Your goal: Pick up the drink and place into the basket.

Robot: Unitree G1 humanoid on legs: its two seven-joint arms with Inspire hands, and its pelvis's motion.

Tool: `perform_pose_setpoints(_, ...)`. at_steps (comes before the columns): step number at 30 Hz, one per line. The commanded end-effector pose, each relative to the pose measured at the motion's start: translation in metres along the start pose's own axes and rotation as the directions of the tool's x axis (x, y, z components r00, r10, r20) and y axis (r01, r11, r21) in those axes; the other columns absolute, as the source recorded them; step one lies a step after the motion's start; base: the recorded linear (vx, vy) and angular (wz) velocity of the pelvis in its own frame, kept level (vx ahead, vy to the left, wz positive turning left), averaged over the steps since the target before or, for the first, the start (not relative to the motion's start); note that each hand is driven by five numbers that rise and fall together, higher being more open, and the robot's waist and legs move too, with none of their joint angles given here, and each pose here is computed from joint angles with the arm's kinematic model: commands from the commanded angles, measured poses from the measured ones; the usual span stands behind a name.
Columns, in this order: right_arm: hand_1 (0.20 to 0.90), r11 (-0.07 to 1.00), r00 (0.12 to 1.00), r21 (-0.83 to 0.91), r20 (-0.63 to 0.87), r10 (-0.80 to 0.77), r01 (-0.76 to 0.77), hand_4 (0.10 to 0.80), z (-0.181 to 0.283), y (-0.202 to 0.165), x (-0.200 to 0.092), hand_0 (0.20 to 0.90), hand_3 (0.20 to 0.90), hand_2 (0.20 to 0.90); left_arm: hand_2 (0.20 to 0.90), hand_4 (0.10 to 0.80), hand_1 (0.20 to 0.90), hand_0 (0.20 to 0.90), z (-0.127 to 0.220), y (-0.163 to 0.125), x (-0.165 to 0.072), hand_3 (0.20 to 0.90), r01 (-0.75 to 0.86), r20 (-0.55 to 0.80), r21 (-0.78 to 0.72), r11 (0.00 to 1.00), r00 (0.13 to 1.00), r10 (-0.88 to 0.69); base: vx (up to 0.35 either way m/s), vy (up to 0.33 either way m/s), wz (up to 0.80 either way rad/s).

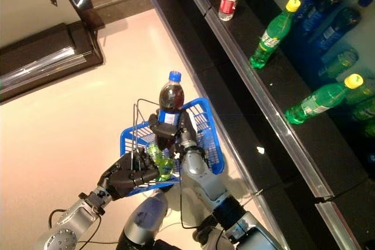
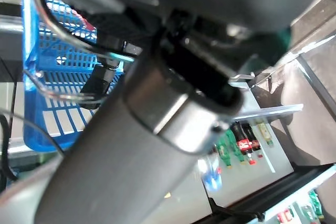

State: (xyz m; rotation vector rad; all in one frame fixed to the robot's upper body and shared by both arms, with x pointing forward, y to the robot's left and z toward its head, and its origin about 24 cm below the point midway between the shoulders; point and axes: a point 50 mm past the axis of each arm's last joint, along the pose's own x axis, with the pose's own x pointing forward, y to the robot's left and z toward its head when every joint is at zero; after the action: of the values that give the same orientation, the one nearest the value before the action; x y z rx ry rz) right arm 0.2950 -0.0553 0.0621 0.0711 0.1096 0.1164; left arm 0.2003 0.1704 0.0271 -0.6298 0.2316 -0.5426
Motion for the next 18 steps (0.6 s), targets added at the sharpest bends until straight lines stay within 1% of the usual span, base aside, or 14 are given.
perform_pose_setpoints(1, 0.3, 0.996, 0.962, 0.052, 0.266, 0.063, -0.079, 0.1, 0.055, 0.045, 0.005, 0.3, 0.2, 0.3, 0.3, 0.1, 0.3, 0.3, 0.045, -0.069, 0.009, 0.2, 0.437, 0.241, 0.103, 0.893, 0.861, -0.449, 0.037, -0.014, 0.05)
perform_pose_setpoints(2, 0.3, 0.997, 0.967, 0.042, 0.251, 0.047, -0.059, 0.1, 0.051, 0.043, 0.008, 0.3, 0.2, 0.3, 0.3, 0.1, 0.3, 0.3, 0.045, -0.069, 0.009, 0.2, 0.44, 0.239, 0.101, 0.892, 0.86, -0.451, 0.042, -0.017, 0.03)
perform_pose_setpoints(4, 0.3, 1.0, 0.985, 0.013, 0.17, -0.003, 0.001, 0.1, 0.031, 0.035, 0.015, 0.3, 0.2, 0.3, 0.3, 0.1, 0.3, 0.3, 0.046, -0.069, 0.008, 0.2, 0.449, 0.237, 0.1, 0.888, 0.856, -0.46, 0.036, -0.017, 0.05)
perform_pose_setpoints(7, 0.3, 1.0, 0.99, -0.009, 0.136, -0.023, 0.024, 0.1, 0.022, 0.032, 0.017, 0.3, 0.2, 0.3, 0.3, 0.1, 0.3, 0.3, 0.047, -0.069, 0.009, 0.2, 0.456, 0.238, 0.099, 0.885, 0.852, -0.466, 0.014, -0.009, 0.2)
perform_pose_setpoints(8, 0.3, 0.999, 0.995, -0.019, 0.095, -0.042, 0.043, 0.1, 0.011, 0.029, 0.018, 0.3, 0.2, 0.3, 0.3, 0.1, 0.3, 0.3, 0.047, -0.071, 0.009, 0.2, 0.468, 0.239, 0.098, 0.878, 0.845, -0.478, 0.01, -0.011, 0.15)
perform_pose_setpoints(9, 0.3, 0.999, 0.995, -0.019, 0.095, -0.041, 0.043, 0.1, 0.011, 0.029, 0.018, 0.3, 0.2, 0.3, 0.3, 0.1, 0.3, 0.3, 0.047, -0.071, 0.009, 0.2, 0.468, 0.239, 0.098, 0.878, 0.845, -0.478, 0.029, -0.038, 0.05)
perform_pose_setpoints(10, 0.3, 0.998, 0.997, -0.032, 0.042, -0.057, 0.058, 0.1, -0.004, 0.028, 0.016, 0.3, 0.2, 0.3, 0.3, 0.1, 0.3, 0.3, 0.047, -0.074, 0.01, 0.2, 0.492, 0.239, 0.086, 0.866, 0.834, -0.497, 0.023, -0.038, 0.02)
perform_pose_setpoints(14, 0.3, 0.998, 0.998, -0.037, -0.042, -0.045, 0.044, 0.1, -0.025, 0.034, 0.011, 0.3, 0.2, 0.3, 0.3, 0.1, 0.3, 0.3, 0.047, -0.086, 0.014, 0.2, 0.556, 0.233, 0.056, 0.829, 0.8, -0.552, 0.026, -0.069, 0.07)
perform_pose_setpoints(16, 0.3, 0.998, 0.998, -0.036, -0.046, -0.044, 0.042, 0.1, -0.026, 0.035, 0.011, 0.3, 0.2, 0.3, 0.3, 0.1, 0.3, 0.3, 0.047, -0.087, 0.014, 0.2, 0.558, 0.232, 0.056, 0.828, 0.799, -0.555, 0.01, -0.035, 0.13)
perform_pose_setpoints(18, 0.3, 1.0, 0.994, -0.018, -0.105, -0.016, 0.015, 0.1, -0.036, 0.039, 0.012, 0.3, 0.2, 0.3, 0.3, 0.1, 0.3, 0.3, 0.047, -0.095, 0.018, 0.2, 0.583, 0.215, 0.067, 0.81, 0.784, -0.582, 0.019, -0.044, 0.05)
